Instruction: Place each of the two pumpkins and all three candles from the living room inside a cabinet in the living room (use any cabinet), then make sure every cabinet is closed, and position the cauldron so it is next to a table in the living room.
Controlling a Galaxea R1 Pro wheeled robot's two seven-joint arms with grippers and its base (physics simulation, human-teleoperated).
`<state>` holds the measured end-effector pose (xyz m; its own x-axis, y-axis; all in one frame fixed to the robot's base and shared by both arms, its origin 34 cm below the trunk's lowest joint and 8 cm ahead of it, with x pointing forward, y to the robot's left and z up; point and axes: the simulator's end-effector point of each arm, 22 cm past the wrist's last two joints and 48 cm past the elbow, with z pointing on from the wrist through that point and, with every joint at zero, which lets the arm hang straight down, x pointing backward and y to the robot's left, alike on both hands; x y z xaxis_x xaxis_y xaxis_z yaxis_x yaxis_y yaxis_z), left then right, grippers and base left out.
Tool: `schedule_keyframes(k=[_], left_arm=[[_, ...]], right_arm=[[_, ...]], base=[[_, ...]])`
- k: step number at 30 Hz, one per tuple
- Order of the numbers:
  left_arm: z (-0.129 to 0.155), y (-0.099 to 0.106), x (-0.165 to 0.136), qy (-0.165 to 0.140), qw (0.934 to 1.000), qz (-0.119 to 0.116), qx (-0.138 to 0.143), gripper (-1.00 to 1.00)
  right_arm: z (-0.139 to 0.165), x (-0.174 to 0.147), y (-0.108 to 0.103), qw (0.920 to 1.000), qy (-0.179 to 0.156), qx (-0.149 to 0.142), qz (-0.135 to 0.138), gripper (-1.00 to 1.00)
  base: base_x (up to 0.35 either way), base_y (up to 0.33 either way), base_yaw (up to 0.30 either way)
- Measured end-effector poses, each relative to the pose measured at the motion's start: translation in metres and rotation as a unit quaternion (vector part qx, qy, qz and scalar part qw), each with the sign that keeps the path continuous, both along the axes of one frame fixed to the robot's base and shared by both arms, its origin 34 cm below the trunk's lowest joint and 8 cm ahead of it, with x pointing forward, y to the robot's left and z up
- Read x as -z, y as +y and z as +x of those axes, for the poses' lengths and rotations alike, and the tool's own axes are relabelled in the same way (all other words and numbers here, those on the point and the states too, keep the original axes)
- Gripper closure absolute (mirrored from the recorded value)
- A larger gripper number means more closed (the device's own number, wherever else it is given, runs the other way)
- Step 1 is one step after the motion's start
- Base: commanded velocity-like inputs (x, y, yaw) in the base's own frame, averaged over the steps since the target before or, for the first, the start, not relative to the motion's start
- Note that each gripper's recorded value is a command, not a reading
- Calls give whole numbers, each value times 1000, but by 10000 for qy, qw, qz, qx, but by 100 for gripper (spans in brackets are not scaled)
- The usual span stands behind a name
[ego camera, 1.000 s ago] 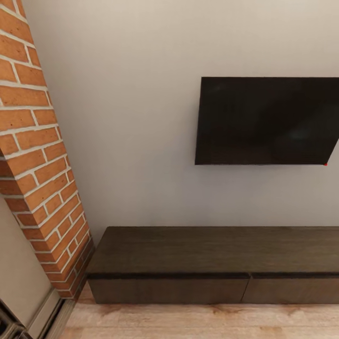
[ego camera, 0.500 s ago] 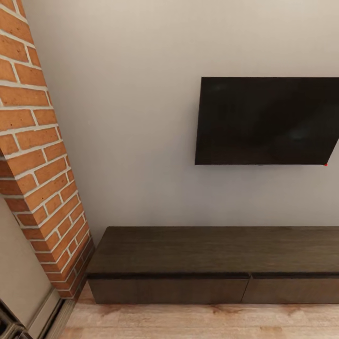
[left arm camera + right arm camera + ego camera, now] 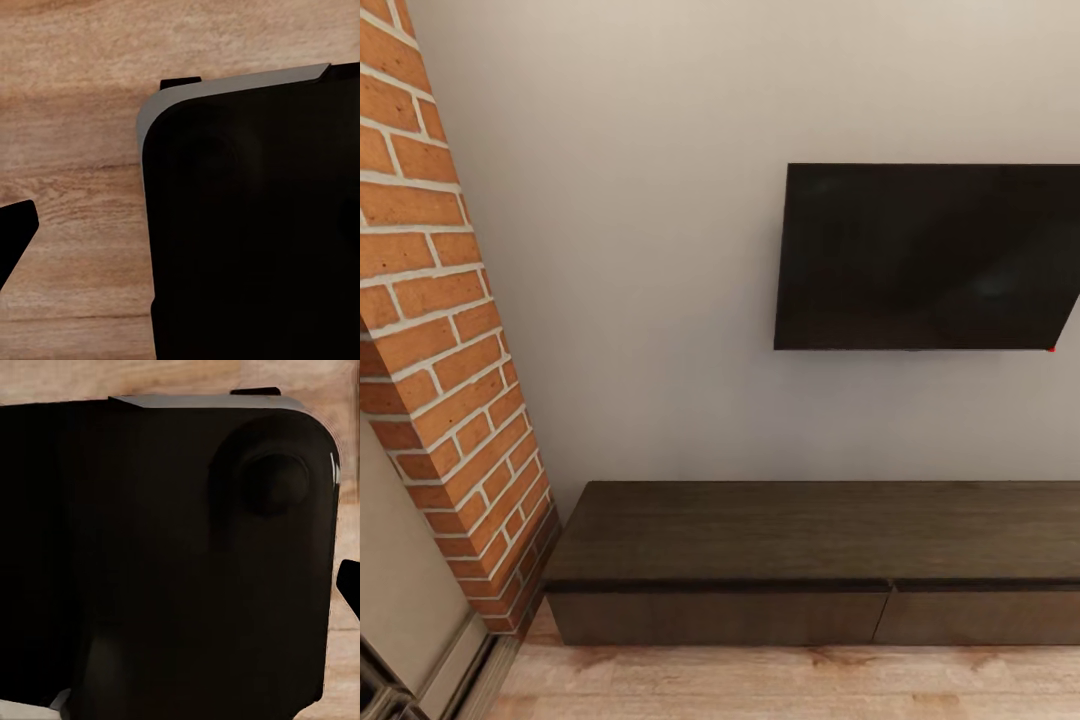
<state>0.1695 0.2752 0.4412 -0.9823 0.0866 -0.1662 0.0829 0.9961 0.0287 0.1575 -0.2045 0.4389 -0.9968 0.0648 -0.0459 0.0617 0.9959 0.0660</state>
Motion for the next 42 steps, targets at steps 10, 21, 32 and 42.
schedule_keyframes(k=[10,21,32,42], left_arm=[[0,0,0,0,10000,1,3,-100],[0,0,0,-2,10000,1,4,-100],[0,0,0,-2,10000,10,-9,-100],[1,2,0,-15,10000,41,-31,-100]], right_arm=[[106,-10,-22,9938,-978,511,-122,-100],[137,-14,-32,9921,-1064,650,-153,-100],[190,-26,-15,9868,-1410,782,-123,-100],[227,-39,-26,9658,-1737,1925,63,-100]], base=[[0,0,0],[0,0,0],[0,0,0],[0,0,0]])
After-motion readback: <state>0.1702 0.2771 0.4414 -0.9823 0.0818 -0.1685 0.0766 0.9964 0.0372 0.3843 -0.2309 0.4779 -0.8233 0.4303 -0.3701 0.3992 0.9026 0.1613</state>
